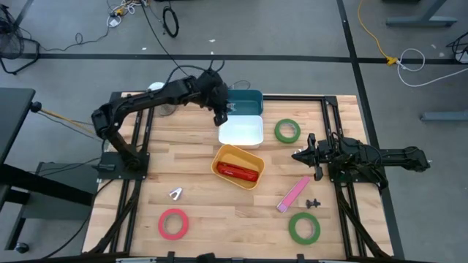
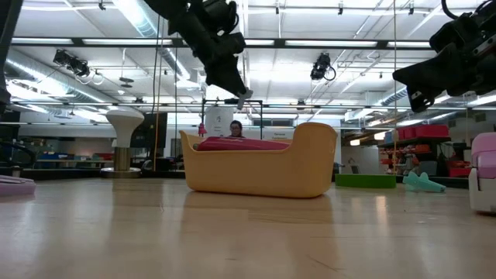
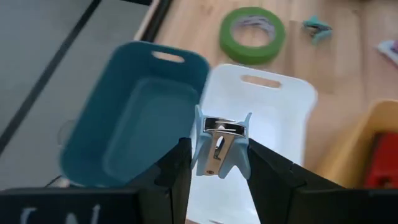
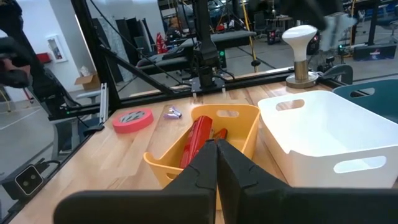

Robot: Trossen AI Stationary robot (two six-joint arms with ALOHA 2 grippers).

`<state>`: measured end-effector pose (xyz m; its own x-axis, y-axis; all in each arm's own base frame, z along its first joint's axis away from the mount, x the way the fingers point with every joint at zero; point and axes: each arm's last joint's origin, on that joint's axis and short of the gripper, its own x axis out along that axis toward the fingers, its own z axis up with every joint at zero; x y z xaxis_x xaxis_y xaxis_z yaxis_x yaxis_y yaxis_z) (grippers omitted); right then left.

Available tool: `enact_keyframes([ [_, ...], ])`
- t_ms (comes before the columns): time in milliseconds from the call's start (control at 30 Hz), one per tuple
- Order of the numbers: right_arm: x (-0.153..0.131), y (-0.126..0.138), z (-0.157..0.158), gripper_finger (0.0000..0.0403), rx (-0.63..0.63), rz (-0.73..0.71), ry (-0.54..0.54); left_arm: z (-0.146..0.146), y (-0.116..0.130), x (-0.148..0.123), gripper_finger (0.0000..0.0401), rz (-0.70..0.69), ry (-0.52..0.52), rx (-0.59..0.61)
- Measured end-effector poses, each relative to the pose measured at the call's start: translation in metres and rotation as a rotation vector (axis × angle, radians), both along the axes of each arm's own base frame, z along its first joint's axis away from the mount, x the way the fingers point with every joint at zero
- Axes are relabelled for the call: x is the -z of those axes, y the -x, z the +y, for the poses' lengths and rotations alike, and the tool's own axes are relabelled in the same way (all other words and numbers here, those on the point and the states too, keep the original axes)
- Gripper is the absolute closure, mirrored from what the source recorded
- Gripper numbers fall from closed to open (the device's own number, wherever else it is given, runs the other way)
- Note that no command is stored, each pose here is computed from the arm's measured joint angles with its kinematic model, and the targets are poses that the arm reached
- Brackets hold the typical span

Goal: Pick and place Stapler, Stapler remover, tape
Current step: Put the left blue stapler remover into the blue bin

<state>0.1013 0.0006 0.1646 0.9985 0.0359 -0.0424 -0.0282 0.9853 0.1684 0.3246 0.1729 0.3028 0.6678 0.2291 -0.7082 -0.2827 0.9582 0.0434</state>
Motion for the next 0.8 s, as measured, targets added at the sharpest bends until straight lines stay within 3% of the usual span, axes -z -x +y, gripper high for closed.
enact_keyframes([
  [633,0.000,0.000,0.000,0.0396,0.001,0.000,0.000,0.057,-0.006,0.002,0.0261,-0.039,-0.083,-0.057],
  [800,0.000,0.000,0.000,0.0396,0.002,0.000,0.000,0.068,-0.010,0.019,0.0261,-0.016,-0.069,-0.066],
])
